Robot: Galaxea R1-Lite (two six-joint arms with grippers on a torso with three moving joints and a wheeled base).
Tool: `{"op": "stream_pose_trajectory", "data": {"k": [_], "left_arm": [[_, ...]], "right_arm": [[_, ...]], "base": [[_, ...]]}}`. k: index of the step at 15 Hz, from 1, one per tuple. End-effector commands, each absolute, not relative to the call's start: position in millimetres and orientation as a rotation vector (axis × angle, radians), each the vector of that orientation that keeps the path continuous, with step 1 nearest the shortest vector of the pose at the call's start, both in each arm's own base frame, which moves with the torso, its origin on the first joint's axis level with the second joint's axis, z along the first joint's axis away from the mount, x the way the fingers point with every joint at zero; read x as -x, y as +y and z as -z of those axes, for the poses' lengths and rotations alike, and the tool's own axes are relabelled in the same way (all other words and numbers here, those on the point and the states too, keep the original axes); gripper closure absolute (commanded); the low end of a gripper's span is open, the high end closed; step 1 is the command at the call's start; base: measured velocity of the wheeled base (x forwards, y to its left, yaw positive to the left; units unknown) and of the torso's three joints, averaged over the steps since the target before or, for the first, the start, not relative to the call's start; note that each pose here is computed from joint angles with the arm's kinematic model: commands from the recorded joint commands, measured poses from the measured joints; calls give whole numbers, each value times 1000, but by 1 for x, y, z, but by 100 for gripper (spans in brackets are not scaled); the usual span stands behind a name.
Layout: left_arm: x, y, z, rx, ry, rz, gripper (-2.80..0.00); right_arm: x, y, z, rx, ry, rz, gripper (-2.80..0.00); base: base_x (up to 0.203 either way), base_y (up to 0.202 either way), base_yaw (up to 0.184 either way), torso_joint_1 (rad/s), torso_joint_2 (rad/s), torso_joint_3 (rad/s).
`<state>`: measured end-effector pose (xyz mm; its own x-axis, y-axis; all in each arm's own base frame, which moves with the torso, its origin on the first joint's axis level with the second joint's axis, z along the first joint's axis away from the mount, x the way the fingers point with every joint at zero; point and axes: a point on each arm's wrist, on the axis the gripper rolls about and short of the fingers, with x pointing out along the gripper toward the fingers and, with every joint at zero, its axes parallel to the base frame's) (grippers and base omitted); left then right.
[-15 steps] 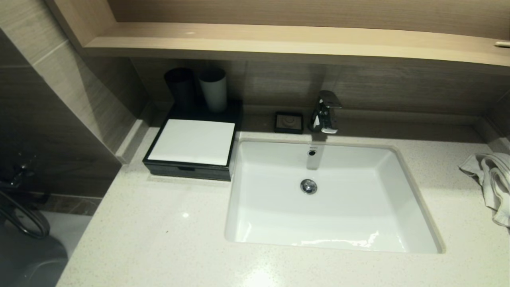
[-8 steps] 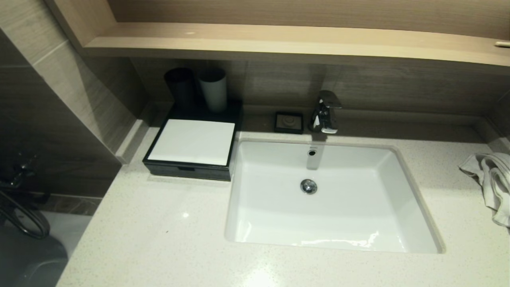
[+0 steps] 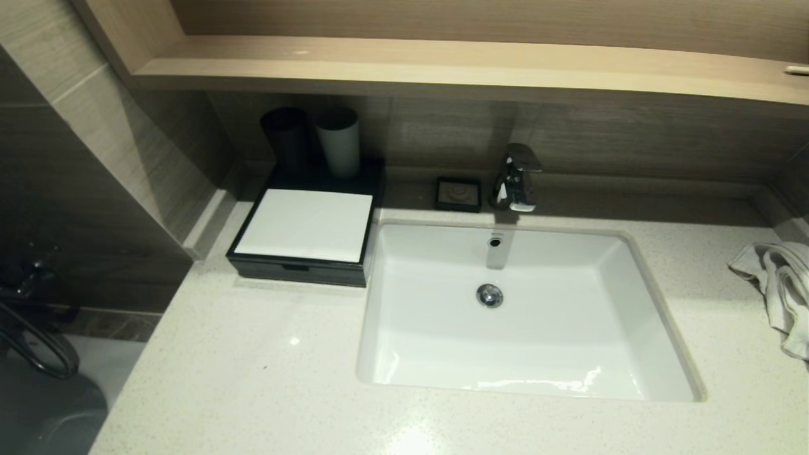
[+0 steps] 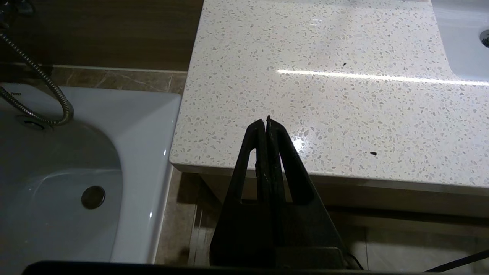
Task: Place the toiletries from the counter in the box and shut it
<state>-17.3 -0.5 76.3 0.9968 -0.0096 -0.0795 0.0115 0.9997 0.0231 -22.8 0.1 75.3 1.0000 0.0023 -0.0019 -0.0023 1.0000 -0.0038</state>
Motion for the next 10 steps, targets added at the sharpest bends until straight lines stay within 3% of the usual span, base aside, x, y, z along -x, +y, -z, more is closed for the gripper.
{"op": "stream_pose_trajectory", "data": {"k": [1,10], "left_arm": [[17,-1,-76,-23,81,12,0],[22,-1,-75,-23,9,11,0]], "right_arm": [[23,0,-75,5,2,-3,0],[23,0,-75,5,2,-3,0]], "base": [[0,0,0,0,0,0],[0,0,0,0,0,0]]}}
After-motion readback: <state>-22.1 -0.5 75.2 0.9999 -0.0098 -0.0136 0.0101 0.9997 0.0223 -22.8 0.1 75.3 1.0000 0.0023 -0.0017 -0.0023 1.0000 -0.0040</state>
